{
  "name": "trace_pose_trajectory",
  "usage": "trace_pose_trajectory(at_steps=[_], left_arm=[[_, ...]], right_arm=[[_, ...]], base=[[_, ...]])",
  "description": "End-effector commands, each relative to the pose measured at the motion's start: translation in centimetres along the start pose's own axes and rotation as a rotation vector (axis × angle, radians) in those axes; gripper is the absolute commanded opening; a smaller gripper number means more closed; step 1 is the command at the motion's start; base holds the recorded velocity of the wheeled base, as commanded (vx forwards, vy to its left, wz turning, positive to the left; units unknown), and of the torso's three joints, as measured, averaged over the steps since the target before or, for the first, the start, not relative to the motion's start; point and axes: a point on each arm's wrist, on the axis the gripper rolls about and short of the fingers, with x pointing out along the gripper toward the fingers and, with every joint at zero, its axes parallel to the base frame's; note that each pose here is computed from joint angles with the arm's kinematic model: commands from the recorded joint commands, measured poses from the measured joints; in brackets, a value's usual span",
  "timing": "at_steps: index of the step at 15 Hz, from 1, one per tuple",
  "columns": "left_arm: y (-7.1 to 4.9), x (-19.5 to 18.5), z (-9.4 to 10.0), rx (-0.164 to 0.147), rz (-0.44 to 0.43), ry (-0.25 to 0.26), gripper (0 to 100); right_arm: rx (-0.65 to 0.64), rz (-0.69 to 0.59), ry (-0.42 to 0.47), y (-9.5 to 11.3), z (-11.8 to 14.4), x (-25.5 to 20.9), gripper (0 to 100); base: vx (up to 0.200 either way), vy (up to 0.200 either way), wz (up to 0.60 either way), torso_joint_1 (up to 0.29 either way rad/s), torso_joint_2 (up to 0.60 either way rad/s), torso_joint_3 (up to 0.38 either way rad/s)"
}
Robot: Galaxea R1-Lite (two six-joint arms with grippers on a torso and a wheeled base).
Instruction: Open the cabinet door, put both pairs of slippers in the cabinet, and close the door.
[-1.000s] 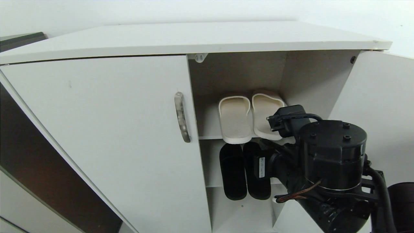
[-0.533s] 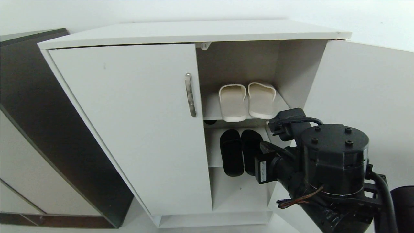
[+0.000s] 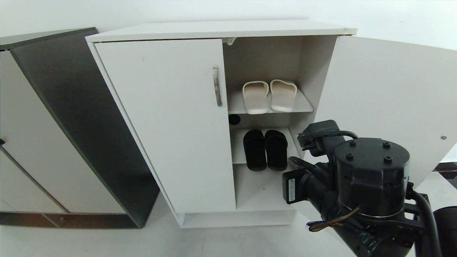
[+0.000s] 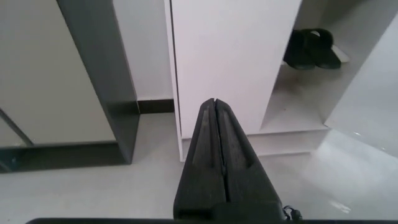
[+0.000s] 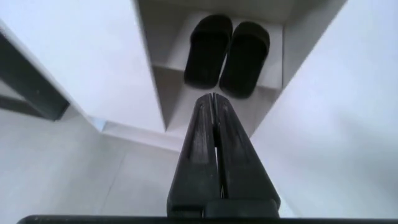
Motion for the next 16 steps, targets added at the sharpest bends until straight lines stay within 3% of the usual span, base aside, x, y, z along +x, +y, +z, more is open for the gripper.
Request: trace_pose_trajectory(at_steps=[1, 7, 16], left_arm=[[0.00, 0.00, 0.00, -0.001, 0.000, 0.000, 0], [0.00, 0.00, 0.00, -0.001, 0.000, 0.000, 0], [0.00, 0.00, 0.00, -0.002, 0.000, 0.000, 0]], right_arm=[[-0.001, -0.001, 0.002, -0.10, -0.07, -0.06, 0], [0.006, -0.019, -0.010, -0.68, -0.12, 0.37, 0], [-0.005, -0.025, -0.003, -0.77, -0.31, 0.62, 0]], base=[[-0.200, 0.000, 0.00, 0.007, 0.01, 0.002], [-0.200, 0.000, 0.00, 0.002, 0.00, 0.003], [0.000, 0.000, 0.00, 0.000, 0.00, 0.000]])
